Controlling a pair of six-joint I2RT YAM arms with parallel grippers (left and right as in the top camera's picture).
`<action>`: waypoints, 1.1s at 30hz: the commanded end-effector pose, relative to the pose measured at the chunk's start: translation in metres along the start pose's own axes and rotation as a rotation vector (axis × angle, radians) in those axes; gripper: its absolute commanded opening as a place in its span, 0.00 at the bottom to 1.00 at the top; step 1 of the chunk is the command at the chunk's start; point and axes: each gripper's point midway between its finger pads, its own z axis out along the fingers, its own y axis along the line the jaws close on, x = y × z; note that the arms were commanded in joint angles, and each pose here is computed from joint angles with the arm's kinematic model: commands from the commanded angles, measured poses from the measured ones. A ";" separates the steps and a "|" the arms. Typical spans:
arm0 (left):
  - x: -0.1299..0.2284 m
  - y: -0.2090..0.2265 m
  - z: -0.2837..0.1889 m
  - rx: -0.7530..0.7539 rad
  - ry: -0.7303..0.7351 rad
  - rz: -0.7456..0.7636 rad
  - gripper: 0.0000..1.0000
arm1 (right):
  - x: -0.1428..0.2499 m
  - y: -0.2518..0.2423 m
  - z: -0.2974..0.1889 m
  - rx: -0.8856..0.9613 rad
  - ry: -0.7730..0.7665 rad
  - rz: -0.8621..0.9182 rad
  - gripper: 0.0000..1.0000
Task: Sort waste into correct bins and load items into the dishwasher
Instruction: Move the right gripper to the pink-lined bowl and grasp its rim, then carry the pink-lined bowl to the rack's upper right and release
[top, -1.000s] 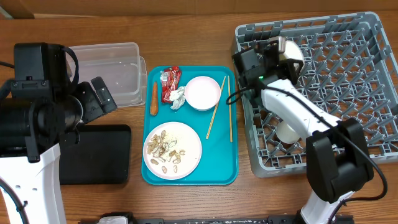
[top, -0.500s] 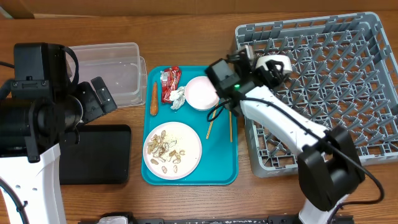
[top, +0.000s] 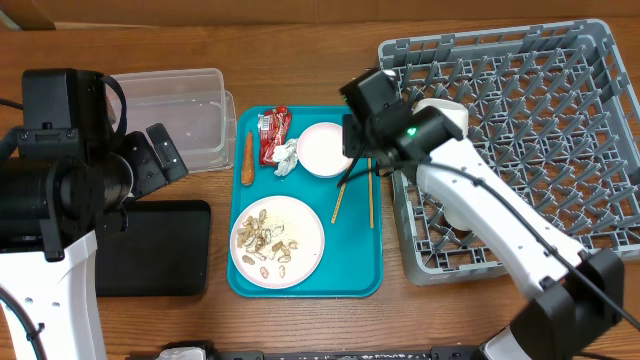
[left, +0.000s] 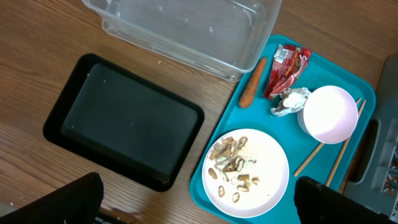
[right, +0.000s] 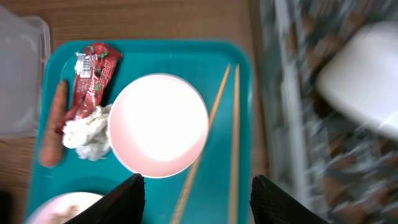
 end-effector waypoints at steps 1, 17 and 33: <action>-0.001 0.001 0.000 0.000 -0.002 0.010 1.00 | 0.030 0.007 0.028 -0.062 0.171 0.248 0.57; -0.001 0.001 0.001 -0.001 0.000 0.010 1.00 | 0.068 0.016 0.108 -0.023 0.321 0.365 0.50; -0.001 0.000 0.002 -0.002 0.003 0.012 1.00 | 0.031 -0.003 0.080 -0.020 0.218 0.280 0.04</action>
